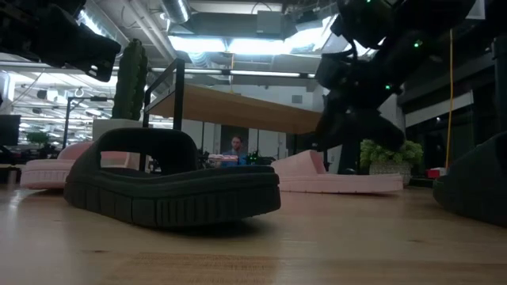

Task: Pick and place slides into the shelf
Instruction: Put the right pink slides on the shelf

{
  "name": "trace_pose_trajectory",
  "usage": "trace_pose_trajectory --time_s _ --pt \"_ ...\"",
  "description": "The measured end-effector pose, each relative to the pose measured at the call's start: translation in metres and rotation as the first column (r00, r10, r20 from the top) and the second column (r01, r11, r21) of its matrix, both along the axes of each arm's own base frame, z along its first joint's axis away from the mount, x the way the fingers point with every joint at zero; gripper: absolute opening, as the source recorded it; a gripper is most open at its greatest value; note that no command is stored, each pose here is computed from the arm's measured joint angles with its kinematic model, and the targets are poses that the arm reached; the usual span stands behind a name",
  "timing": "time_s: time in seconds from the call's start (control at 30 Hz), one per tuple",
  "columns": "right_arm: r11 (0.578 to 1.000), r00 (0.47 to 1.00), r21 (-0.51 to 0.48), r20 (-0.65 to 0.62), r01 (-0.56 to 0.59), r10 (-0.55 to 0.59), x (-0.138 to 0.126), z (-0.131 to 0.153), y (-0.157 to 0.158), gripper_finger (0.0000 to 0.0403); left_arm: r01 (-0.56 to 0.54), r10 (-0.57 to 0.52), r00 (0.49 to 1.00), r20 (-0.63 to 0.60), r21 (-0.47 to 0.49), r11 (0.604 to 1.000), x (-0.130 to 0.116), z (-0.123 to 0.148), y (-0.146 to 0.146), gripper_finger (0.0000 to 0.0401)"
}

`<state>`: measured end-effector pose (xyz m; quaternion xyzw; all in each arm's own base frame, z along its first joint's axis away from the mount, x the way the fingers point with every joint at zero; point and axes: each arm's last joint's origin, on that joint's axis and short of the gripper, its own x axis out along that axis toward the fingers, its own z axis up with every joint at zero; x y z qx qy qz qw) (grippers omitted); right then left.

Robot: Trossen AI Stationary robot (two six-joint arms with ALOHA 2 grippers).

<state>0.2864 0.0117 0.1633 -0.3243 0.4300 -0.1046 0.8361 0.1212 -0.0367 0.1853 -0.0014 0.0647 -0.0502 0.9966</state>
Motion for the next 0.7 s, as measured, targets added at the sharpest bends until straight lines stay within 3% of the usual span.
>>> trace_pose_trajectory --time_s 0.13,0.33,0.7 --pt "0.998 0.999 -0.057 -0.037 -0.003 0.001 0.002 -0.006 -0.003 0.0118 0.0 0.0 1.0 -0.001 0.0 1.0 0.0 0.0 0.0 0.0" --pt "0.998 0.998 -0.068 -0.068 -0.001 -0.004 0.005 -0.016 -0.004 0.0117 0.0 0.0 1.0 0.0 0.0 1.0 0.0 0.0 0.0 0.0" --pt "0.994 0.999 -0.099 -0.019 0.035 -0.037 0.013 -0.023 -0.005 0.0117 0.0 0.0 1.0 -0.002 0.001 1.0 0.0 0.0 0.0 0.0"
